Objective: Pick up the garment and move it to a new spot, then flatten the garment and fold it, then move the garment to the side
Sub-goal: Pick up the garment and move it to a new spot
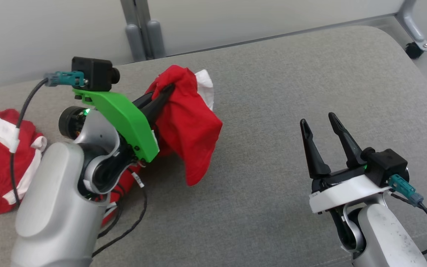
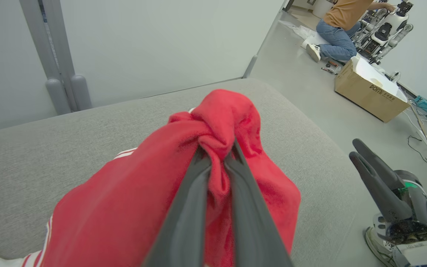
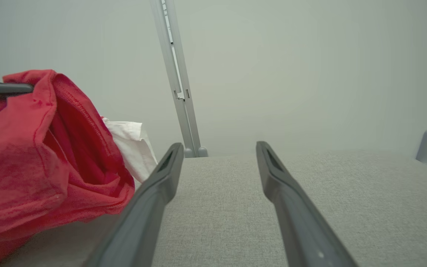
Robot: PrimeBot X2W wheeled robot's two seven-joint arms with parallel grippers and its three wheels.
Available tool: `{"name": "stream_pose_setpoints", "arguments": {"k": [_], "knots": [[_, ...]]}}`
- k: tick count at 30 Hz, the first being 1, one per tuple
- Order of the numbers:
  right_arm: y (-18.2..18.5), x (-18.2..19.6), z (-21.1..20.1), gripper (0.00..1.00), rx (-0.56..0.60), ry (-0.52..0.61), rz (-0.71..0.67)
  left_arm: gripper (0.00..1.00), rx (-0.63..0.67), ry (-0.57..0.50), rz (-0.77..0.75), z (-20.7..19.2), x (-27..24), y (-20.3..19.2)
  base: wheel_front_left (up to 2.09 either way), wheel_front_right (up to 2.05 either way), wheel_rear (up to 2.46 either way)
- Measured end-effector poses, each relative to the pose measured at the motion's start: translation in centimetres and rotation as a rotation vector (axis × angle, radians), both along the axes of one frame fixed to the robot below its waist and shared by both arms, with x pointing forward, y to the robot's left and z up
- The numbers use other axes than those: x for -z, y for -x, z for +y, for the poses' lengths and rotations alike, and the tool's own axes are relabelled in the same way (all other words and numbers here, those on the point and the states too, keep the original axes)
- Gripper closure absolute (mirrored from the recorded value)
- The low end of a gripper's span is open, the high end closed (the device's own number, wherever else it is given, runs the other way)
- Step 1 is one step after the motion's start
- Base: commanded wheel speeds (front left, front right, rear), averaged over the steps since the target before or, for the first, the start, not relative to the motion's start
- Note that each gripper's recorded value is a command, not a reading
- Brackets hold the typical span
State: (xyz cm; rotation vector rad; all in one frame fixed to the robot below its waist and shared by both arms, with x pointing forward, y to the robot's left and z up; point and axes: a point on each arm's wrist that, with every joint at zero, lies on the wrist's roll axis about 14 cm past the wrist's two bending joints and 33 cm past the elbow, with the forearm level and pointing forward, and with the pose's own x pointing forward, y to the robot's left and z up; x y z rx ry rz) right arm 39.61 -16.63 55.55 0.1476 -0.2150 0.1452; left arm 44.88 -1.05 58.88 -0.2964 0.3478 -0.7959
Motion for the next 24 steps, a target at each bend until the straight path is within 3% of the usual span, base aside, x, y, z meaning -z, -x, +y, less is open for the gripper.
{"name": "stream_pose_setpoints", "arguments": {"k": [8,9,10,11,16,24], "knots": [[0.2,1.1,-3.0,0.00,0.091,0.003,0.038,1.00,0.073,0.084,0.086,-8.8,5.2,-0.6,0.00,0.00,0.00],[0.2,1.3,-3.2,0.00,0.098,0.003,0.043,0.75,0.075,0.086,0.096,-9.2,6.0,-0.6,0.00,0.00,0.00],[0.2,1.6,-3.5,0.00,0.107,0.005,0.052,0.42,0.081,0.078,0.108,-9.8,7.2,-0.5,0.00,0.00,0.00],[0.3,1.9,-3.7,0.00,0.114,0.007,0.063,0.00,0.092,0.064,0.122,-10.3,8.3,-0.3,0.00,0.00,0.00],[0.4,2.7,-4.4,0.00,0.131,0.015,0.087,0.00,0.119,0.057,0.110,-11.5,10.2,0.4,0.00,0.00,0.00],[0.4,3.3,-3.9,0.00,0.103,0.026,0.100,0.00,0.034,0.123,-0.034,-9.0,7.0,-0.6,0.00,0.00,0.00]]}}
